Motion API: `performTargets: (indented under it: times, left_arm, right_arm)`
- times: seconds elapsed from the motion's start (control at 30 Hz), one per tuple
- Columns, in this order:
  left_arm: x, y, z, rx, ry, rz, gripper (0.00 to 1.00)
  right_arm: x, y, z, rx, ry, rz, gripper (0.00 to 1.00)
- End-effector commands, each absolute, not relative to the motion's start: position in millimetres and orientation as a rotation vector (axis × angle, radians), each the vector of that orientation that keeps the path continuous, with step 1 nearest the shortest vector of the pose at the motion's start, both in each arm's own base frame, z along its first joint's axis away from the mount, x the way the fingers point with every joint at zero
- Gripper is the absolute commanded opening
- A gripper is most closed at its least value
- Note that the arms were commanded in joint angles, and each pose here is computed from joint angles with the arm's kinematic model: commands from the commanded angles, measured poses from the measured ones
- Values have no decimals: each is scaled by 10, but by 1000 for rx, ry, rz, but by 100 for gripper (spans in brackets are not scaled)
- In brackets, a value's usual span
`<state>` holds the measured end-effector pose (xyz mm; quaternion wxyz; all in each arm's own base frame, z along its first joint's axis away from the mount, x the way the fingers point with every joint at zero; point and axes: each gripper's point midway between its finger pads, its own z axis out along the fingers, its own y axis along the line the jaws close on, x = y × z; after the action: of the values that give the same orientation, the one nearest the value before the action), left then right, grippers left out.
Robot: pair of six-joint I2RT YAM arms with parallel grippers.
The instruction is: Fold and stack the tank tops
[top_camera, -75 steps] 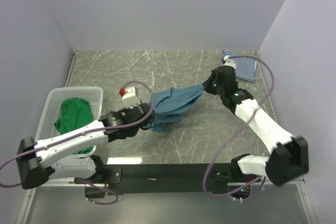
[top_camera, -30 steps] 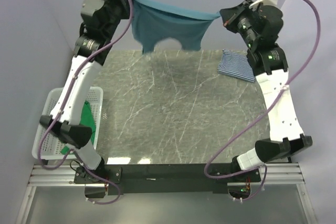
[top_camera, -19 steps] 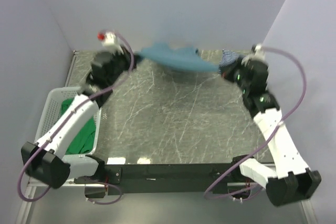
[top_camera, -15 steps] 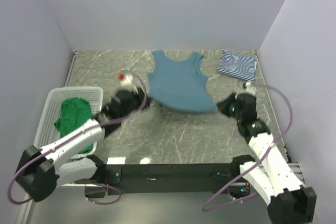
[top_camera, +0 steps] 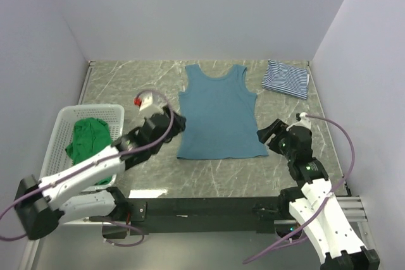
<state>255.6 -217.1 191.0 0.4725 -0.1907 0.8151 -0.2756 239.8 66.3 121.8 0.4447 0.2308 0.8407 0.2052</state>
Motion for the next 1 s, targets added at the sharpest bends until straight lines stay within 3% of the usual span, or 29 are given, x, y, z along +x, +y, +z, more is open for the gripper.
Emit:
performTargets:
  times: [0.0, 0.13, 0.33, 0.57, 0.97]
  left_arm:
    - [2905, -1975, 2072, -555, 1980, -449, 56]
    - [3595, -1782, 2064, -601, 2019, -393, 46]
    - [4273, -1794, 1816, -533, 2159, -488, 40]
    - [4631, -2103, 1584, -331, 2304, -571, 43]
    - [4838, -2097, 941, -261, 2430, -482, 39]
  right_arm:
    - [2545, 749, 1419, 545, 2049, 562, 76]
    - [2611, 1224, 1446, 445, 2082, 661, 69]
    - [2406, 2254, 1474, 193, 2184, 749, 58]
    - [2198, 3326, 1479, -61, 2248, 705, 46]
    - [2175, 4148, 884, -343, 2309, 328, 44]
